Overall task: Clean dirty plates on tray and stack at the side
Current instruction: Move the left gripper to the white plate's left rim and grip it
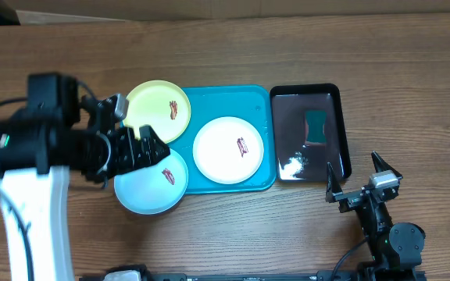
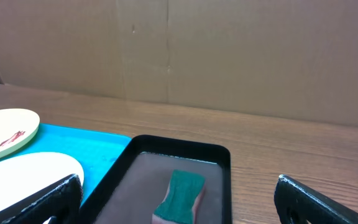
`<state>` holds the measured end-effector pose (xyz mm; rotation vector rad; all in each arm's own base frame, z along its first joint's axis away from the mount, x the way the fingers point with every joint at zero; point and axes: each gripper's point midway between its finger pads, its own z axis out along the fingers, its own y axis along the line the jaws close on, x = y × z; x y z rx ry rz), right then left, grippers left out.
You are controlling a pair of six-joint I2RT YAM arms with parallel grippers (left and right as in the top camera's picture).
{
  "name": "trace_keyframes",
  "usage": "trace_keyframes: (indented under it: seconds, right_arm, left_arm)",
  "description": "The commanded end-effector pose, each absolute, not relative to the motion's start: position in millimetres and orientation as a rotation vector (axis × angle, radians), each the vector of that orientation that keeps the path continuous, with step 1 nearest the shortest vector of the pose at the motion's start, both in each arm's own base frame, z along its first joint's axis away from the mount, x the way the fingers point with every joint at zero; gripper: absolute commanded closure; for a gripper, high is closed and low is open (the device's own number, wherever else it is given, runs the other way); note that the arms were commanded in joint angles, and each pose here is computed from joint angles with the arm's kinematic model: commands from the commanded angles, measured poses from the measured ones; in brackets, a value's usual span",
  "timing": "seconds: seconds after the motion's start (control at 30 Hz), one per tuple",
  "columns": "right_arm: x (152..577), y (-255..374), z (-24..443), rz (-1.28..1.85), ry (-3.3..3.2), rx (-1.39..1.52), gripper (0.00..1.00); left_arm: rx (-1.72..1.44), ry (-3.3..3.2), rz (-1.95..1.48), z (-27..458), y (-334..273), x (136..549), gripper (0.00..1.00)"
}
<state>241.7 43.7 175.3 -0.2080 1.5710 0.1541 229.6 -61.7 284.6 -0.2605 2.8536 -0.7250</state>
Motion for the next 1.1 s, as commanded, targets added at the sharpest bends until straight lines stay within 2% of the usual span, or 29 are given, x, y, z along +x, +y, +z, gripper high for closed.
trace_keyframes:
  seconds: [0.0, 0.03, 0.07, 0.2, 0.27, 0.33, 0.53, 0.6, 0.67, 0.7, 0.73, 0.77, 0.93, 1.0, 1.07]
  right_arm:
    - [242, 43, 173, 0.149, 1.569, -0.204, 0.0]
    - [242, 43, 173, 0.149, 1.569, -0.204, 0.0]
    - [242, 43, 173, 0.149, 1.569, -0.204, 0.0]
    - [242, 43, 173, 0.149, 1.569, -0.204, 0.0]
    - [242, 43, 173, 0.149, 1.569, -0.204, 0.0]
    - [242, 43, 173, 0.149, 1.569, -0.204, 0.0]
    - [239, 52, 200, 0.19, 1.455, -0.239, 0.0]
    - [233, 68, 204, 0.261, 1.427, -0.322, 0.0]
    - [226, 82, 203, 0.328, 1.418, -0.395, 0.0]
    - [223, 87, 202, 0.369, 1.418, -0.41, 0.0]
    - [223, 88, 202, 0.417, 1.43, -0.378, 0.0]
    - [223, 88, 202, 0.466, 1.447, -0.328, 0.0]
    - [227, 75, 200, 0.553, 1.563, -0.12, 0.0]
    - [222, 75, 223, 0.552, 1.559, -0.121, 0.0]
    - [217, 74, 267, 0.55, 1.543, -0.125, 0.0]
  left_arm:
    - [-0.259, 2.938, -0.819, 267, -72, 238, 0.15]
    - [-0.265, 2.973, -0.813, 259, -72, 239, 0.04]
    - [-0.268, 3.007, -0.796, 251, -72, 239, 0.0]
    - [-0.252, 3.119, -0.734, 221, -74, 240, 0.0]
    - [-0.219, 3.128, -0.734, 207, -79, 247, 0.07]
    - [-0.192, 3.116, -0.733, 196, -82, 256, 0.08]
    - [-0.167, 3.083, -0.73, 177, -85, 282, 0.1]
    - [-0.165, 3.075, -0.736, 172, -86, 289, 0.21]
    - [-0.163, 3.069, -0.745, 169, -87, 294, 0.41]
    - [-0.163, 3.068, -0.754, 168, -88, 296, 0.57]
    - [-0.164, 3.069, -0.769, 167, -89, 297, 0.82]
    - [-0.166, 3.071, -0.77, 166, -89, 297, 0.96]
    - [-0.163, 3.074, -0.769, 165, -90, 297, 0.96]
    - [-0.154, 3.072, -0.767, 165, -91, 297, 0.96]
    - [-0.14, 3.066, -0.762, 165, -93, 299, 0.96]
